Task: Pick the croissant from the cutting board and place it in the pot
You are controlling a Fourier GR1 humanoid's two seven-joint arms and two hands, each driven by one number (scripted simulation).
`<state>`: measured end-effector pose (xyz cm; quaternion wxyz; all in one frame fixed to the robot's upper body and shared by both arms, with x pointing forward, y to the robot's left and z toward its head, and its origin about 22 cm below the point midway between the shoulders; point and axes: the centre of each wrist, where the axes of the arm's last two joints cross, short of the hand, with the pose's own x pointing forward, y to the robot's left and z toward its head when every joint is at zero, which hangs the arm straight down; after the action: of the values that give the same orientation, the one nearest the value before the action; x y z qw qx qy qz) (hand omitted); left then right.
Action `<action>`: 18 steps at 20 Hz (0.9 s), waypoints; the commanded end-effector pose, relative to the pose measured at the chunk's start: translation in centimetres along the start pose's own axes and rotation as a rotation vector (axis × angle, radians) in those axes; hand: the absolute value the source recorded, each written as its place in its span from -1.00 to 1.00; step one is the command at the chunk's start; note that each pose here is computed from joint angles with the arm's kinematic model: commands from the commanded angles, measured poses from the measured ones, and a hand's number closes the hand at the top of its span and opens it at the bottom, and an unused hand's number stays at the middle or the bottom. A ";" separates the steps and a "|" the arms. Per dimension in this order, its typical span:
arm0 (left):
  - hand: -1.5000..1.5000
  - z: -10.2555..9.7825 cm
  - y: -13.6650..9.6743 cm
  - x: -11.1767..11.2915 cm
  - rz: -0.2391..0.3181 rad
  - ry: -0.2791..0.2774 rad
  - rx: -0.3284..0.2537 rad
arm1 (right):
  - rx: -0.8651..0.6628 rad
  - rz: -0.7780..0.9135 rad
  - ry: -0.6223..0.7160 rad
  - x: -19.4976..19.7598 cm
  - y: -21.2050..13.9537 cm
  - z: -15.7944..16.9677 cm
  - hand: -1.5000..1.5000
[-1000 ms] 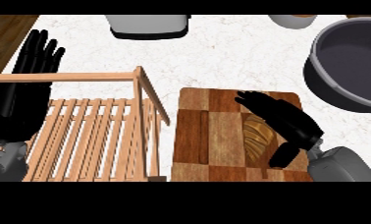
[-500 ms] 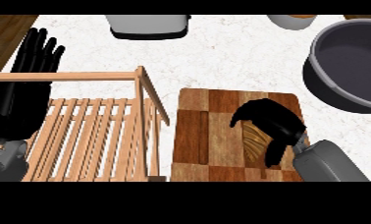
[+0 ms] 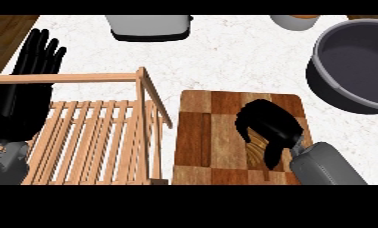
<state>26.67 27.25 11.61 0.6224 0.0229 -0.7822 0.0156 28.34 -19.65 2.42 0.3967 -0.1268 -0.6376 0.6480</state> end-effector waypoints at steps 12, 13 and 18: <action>0.00 -0.2 -1.4 0.8 0.015 -0.021 -0.032 | -0.517 -0.065 0.961 -4.1 -9.8 -4.7 1.00; 0.00 -0.5 -1.1 0.8 0.004 -0.024 -0.032 | -0.583 -0.054 1.024 -4.4 -11.1 -4.7 1.00; 0.00 -1.2 -1.9 0.7 0.006 -0.017 -0.038 | -0.801 0.063 1.339 -4.6 -17.8 -5.7 1.00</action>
<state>27.31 25.04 13.87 0.6012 -0.0129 -0.7990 0.0083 39.32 -20.72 12.34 0.6041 -0.5667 -0.4934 0.2656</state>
